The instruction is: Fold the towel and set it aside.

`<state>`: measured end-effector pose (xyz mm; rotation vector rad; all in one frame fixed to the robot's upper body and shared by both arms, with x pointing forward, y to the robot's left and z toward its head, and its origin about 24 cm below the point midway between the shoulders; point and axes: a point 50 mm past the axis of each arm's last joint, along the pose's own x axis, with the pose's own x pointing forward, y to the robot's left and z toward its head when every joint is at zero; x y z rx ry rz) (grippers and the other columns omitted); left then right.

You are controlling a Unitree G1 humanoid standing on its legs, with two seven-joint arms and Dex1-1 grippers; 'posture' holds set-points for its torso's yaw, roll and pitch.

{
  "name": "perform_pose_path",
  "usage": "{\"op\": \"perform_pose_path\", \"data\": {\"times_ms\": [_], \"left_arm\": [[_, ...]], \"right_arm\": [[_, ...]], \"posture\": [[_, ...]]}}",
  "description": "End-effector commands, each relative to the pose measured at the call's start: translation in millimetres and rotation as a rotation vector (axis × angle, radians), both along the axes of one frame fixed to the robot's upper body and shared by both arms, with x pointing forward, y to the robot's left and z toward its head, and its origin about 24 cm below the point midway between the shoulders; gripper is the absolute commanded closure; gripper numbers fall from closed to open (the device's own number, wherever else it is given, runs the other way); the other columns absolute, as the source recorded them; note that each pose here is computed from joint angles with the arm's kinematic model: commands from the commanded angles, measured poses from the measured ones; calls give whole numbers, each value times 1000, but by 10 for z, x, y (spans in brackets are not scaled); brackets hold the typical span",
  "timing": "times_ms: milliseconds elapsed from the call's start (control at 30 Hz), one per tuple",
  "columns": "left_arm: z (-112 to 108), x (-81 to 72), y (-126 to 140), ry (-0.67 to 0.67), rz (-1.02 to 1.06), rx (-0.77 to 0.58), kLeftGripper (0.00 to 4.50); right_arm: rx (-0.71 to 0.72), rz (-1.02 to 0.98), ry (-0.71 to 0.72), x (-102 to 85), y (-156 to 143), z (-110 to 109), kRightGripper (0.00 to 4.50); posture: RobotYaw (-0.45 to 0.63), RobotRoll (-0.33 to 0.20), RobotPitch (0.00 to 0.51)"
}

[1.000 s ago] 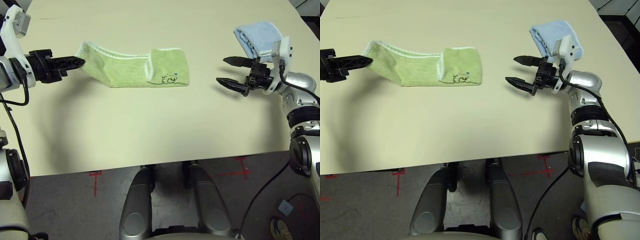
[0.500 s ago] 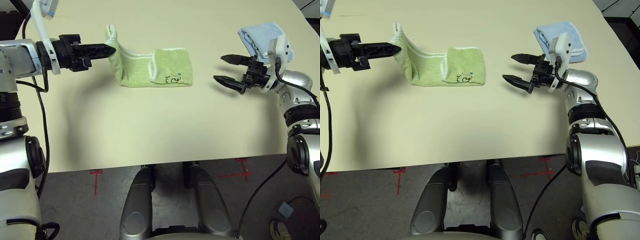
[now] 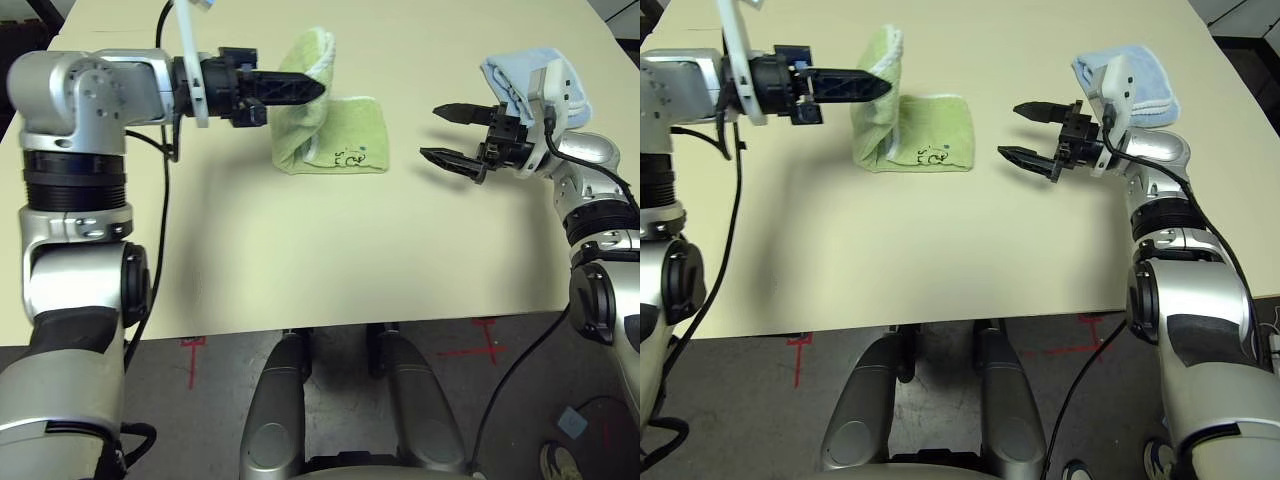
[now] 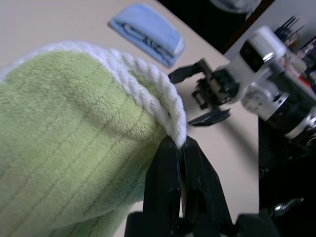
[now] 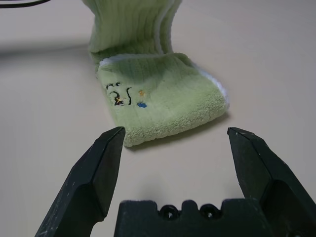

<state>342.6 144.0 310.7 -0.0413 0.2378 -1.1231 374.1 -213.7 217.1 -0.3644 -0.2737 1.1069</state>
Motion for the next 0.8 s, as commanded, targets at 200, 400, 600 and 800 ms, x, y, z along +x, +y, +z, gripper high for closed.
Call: {"op": "perform_pose_path", "data": {"times_ms": [200, 400, 600, 800], "left_arm": [[-103, 136, -181, 2, -26, 55, 4488], [-34, 131, -355, -1, -92, 32, 4488], [-4, 105, -456, 4, -146, 38, 4488], [-100, 142, -479, 15, -143, 73, 4488]], "right_arm": [[-8, -5, 0, -24, -37, -26, 0], [-6, -5, -2, -28, -44, -22, 0], [-4, -4, -5, -28, -46, -8, 0], [-4, -1, -8, -27, -40, 0, 0]], "posture": [[45, 0, 298], [42, 0, 295], [41, 0, 290], [40, 0, 289]]}}
